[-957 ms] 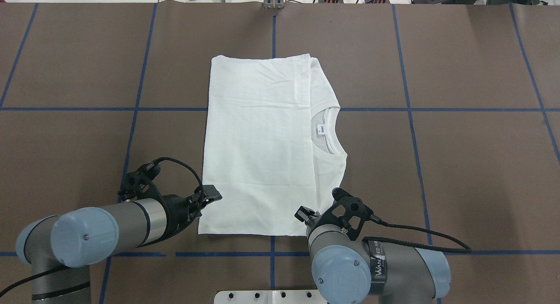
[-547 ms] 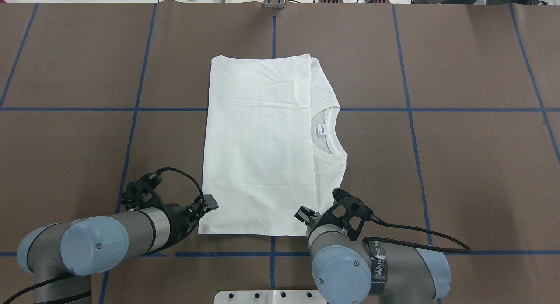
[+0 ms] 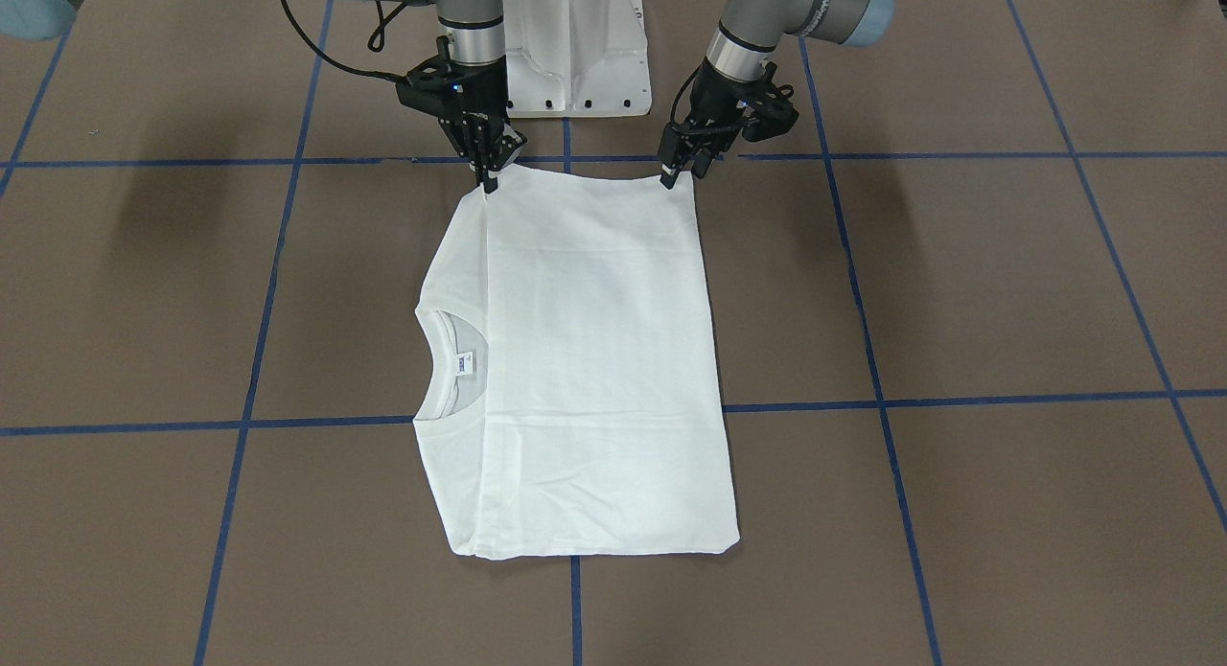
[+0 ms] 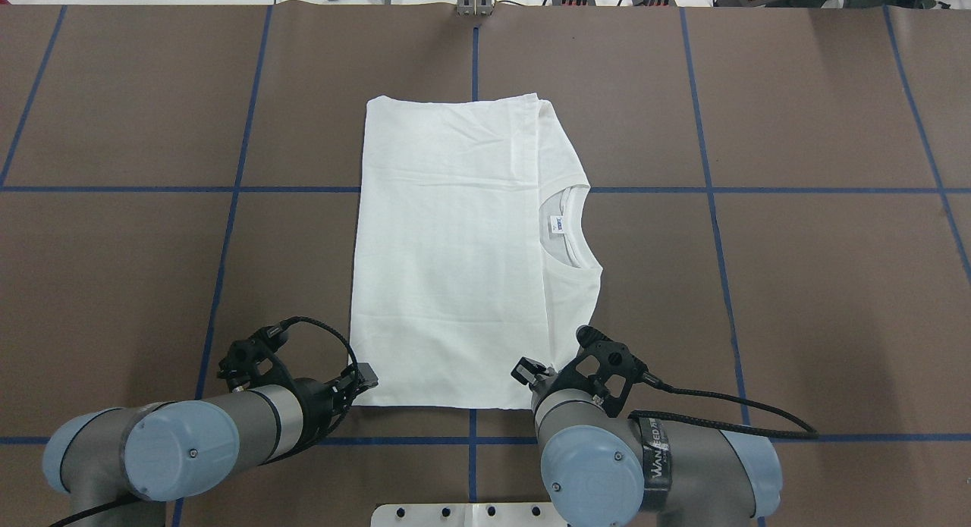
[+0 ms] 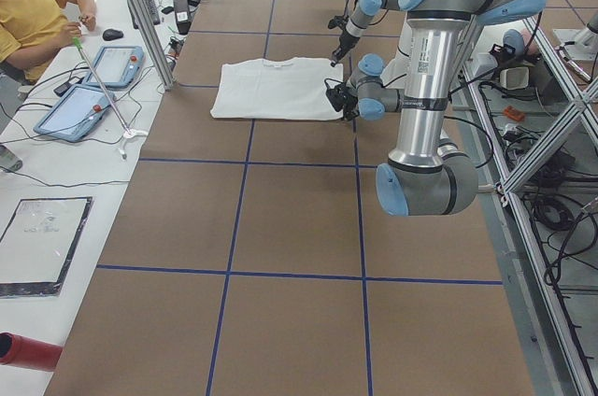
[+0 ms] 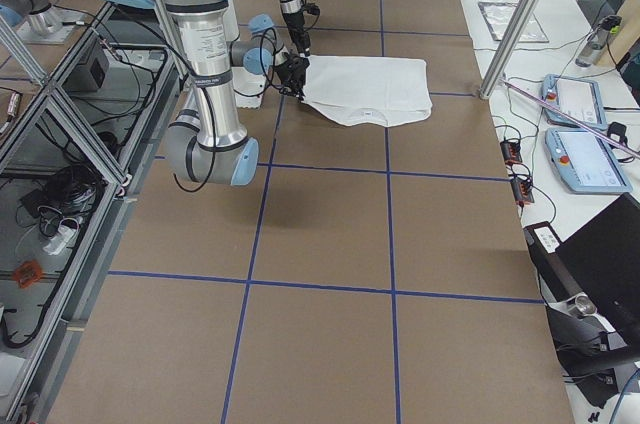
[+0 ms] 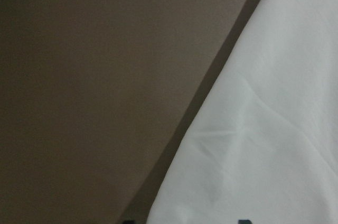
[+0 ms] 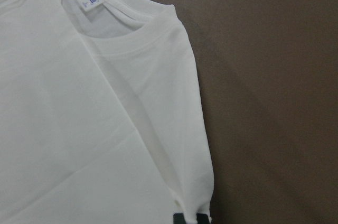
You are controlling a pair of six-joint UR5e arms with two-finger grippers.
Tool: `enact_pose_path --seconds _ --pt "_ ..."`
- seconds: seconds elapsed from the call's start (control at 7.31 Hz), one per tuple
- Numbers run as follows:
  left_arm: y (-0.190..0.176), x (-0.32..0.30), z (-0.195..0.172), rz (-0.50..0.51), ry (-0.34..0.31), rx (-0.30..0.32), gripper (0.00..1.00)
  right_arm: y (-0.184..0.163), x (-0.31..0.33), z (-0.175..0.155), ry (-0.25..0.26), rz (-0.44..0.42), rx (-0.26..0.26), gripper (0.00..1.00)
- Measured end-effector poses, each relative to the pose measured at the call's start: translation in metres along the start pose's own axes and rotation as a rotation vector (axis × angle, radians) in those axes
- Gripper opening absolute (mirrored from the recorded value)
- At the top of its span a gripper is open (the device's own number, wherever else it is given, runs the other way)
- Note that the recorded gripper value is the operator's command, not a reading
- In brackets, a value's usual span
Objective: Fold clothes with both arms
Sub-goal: 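Grasp the shirt's near edge with both grippers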
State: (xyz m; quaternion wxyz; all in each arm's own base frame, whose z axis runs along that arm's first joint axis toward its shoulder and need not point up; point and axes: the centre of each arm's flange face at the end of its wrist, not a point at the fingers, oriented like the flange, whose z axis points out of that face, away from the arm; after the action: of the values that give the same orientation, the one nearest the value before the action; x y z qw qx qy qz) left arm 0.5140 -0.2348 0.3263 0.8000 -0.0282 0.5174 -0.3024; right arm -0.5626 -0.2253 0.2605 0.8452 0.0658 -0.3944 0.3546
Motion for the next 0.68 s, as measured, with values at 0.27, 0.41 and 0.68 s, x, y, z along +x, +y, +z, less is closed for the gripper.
enact_pose_path --seconds 0.27,0.41,0.68 --pt "0.0005 -0.0027 0.0033 0.0 -0.007 0.003 0.0 0.0 -0.0005 -0.0003 -0.001 0.0 0.0 0.0" --pt "0.0004 -0.0035 0.004 0.002 -0.009 0.003 0.0 0.0001 -0.0006 -0.0004 -0.002 0.0 0.001 0.0" --pt "0.0014 -0.0007 -0.0004 0.006 -0.001 -0.002 0.0 0.0001 -0.0006 -0.0004 -0.002 0.0 0.001 0.0"
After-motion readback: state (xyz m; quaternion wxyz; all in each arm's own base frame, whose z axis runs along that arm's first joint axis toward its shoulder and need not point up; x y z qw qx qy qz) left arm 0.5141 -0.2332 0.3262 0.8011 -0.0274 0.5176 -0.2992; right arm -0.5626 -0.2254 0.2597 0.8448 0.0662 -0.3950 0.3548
